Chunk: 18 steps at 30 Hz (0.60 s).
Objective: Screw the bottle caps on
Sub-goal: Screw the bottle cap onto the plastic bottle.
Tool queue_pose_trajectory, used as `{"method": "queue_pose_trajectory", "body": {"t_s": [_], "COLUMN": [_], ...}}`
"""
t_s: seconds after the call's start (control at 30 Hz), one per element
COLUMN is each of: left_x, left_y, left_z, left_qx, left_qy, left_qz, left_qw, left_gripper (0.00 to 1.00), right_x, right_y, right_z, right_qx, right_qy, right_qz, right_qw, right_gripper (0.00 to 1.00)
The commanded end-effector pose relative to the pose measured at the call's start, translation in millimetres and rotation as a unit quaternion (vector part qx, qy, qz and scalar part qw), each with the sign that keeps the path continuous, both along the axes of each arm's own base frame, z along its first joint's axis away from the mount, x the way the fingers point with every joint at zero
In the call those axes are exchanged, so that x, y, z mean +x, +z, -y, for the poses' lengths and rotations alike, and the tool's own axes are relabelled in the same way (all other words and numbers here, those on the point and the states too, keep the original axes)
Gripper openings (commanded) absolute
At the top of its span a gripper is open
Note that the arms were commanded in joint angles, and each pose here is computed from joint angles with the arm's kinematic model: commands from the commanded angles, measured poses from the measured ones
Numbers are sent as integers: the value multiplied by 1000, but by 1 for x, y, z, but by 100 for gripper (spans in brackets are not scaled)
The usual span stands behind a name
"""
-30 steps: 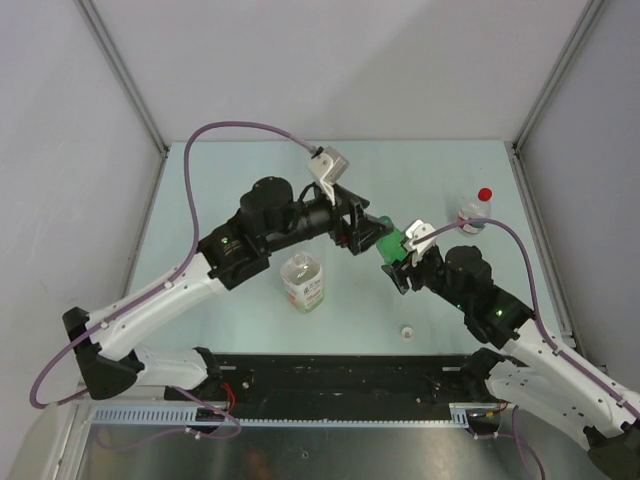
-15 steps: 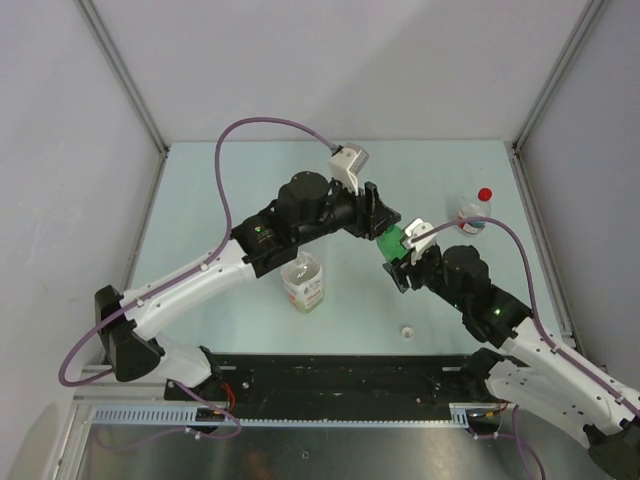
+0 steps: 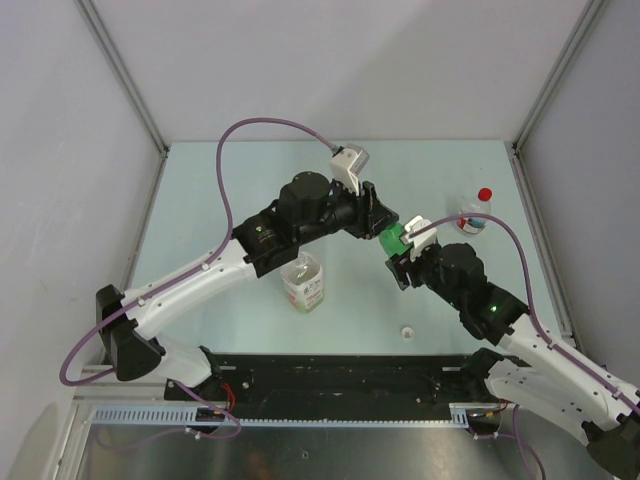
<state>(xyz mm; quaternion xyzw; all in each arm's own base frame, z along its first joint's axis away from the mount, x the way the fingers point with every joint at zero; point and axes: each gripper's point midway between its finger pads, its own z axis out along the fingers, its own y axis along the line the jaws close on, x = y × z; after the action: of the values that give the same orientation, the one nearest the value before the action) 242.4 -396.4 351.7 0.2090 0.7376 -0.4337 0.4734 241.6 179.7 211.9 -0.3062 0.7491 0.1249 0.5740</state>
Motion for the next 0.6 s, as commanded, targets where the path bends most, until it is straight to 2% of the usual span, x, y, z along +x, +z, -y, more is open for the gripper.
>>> {"method": "queue_pose_trajectory", "body": {"t_s": [0.0, 0.33, 0.57], "left_x": [-3, -3, -4], "left_y": [17, 15, 16], "left_z": [1, 3, 1], "left_qx": [-23, -15, -11], "left_qy": [-2, -9, -12], "left_qz": [7, 15, 25], "left_qw": [1000, 1000, 1000], "left_gripper": [44, 46, 20], "right_x": [6, 6, 5], "right_y": [31, 31, 34], "right_z": [-2, -3, -5], "right_qx": [33, 33, 36], "right_qy": [-16, -14, -7], "right_qz": [24, 20, 22], "right_qw": [999, 999, 999], "right_gripper": [0, 0, 0]}}
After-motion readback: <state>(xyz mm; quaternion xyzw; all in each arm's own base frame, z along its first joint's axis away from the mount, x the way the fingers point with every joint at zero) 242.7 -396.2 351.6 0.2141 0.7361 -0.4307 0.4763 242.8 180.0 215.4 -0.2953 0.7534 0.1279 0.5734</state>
